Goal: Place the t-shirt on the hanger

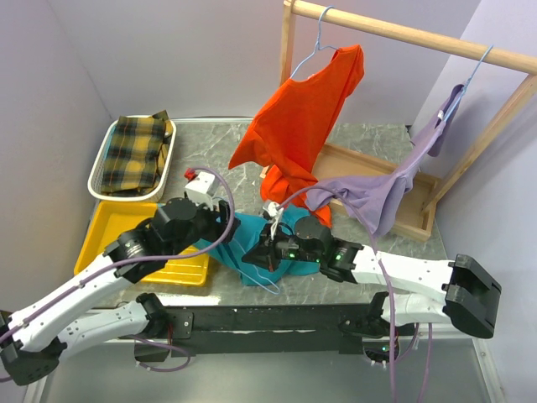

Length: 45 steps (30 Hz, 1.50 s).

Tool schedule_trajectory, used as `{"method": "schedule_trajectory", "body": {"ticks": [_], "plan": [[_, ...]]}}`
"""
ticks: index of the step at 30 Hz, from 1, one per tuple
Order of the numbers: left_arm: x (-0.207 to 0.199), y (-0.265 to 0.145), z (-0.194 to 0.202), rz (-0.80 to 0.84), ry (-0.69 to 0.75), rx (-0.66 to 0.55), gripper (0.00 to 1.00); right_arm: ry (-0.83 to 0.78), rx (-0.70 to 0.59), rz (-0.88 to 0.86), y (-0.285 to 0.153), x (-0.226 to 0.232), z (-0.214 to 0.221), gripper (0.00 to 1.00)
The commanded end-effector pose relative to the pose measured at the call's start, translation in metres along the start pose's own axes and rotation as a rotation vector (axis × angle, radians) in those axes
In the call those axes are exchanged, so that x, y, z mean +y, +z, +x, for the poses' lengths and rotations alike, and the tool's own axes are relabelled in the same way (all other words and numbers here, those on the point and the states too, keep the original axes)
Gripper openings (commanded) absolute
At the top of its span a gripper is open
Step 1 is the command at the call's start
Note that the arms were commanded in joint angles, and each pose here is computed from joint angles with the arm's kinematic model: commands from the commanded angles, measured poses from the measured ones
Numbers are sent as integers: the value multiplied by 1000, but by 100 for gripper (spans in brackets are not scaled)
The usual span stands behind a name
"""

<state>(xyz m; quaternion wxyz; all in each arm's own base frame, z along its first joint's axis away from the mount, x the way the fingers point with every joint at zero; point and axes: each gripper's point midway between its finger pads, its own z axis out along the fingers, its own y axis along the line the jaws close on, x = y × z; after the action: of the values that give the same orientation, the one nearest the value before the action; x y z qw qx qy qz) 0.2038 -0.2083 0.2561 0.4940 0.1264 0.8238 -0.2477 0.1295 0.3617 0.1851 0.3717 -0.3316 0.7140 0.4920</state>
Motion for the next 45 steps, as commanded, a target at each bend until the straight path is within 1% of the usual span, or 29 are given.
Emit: {"method": "schedule_trajectory", "body": {"ticks": [1,2,5,6,8,9,12,13,15,16,18,19,20,23,24,25,27,29,30,32,33,35,38,39,40,41,42,43,45], "plan": [[-2,7,-17,-21,33,-58,65,-42,-91,-28,6,14,-36,0],[-1,10,-13,-29,44,-48,62,-41,-88,-25,7,13,-35,0],[4,14,-6,-77,66,-31,45,-38,-81,-7,9,10,-35,0],[4,15,-4,-86,73,-22,30,-34,-78,-7,9,10,-34,0],[8,15,-4,-118,89,-22,14,-26,-72,5,10,7,-33,0],[10,16,-2,-128,97,-17,1,-23,-68,10,10,7,-33,0],[15,14,-2,-159,123,-18,1,-5,-57,48,10,2,-33,0],[16,14,0,-161,129,-17,1,5,-45,82,8,-3,-30,5],[16,10,-3,-158,139,-34,1,11,-49,120,5,-8,-34,19],[17,10,-1,-160,142,-33,1,18,-54,140,-1,-9,-36,36],[19,8,-2,-159,143,-43,1,28,-85,198,-10,-16,-41,49],[20,7,-1,-165,145,-44,1,38,-115,213,-20,-14,-48,58],[22,6,-2,-174,142,-48,1,50,-150,274,-28,-23,-54,62],[29,5,-4,-221,130,-59,1,85,-241,366,-60,-31,-64,64],[30,5,-5,-228,126,-59,1,105,-264,433,-68,-44,-59,65],[32,4,-9,-245,121,-68,1,126,-309,437,-80,-42,-64,66],[34,6,-10,-270,106,-74,1,159,-320,472,-90,-52,-49,66],[40,4,-16,-314,82,-98,1,206,-397,434,-100,-46,-52,65],[42,5,-16,-335,80,-96,1,224,-387,431,-100,-51,-37,64],[47,4,-21,-374,66,-107,1,263,-433,369,-104,-43,-37,62],[49,6,-20,-396,67,-101,1,274,-417,370,-102,-48,-24,62],[55,7,-22,-439,59,-98,1,280,-392,330,-96,-42,-18,59],[59,15,-21,-466,48,-69,1,256,-325,337,-82,-35,-4,57],[59,17,-20,-456,43,-55,1,242,-323,330,-78,-27,-9,57],[59,18,-23,-454,32,-56,1,218,-283,355,-70,-28,0,57],[62,19,-25,-462,26,-55,1,205,-284,388,-67,-28,-1,57],[62,21,-25,-459,24,-52,1,186,-270,365,-60,-11,-2,57],[63,21,-27,-459,24,-54,1,167,-229,399,-53,-13,9,57],[64,21,-29,-458,20,-54,1,157,-223,424,-45,-6,7,57]]}}
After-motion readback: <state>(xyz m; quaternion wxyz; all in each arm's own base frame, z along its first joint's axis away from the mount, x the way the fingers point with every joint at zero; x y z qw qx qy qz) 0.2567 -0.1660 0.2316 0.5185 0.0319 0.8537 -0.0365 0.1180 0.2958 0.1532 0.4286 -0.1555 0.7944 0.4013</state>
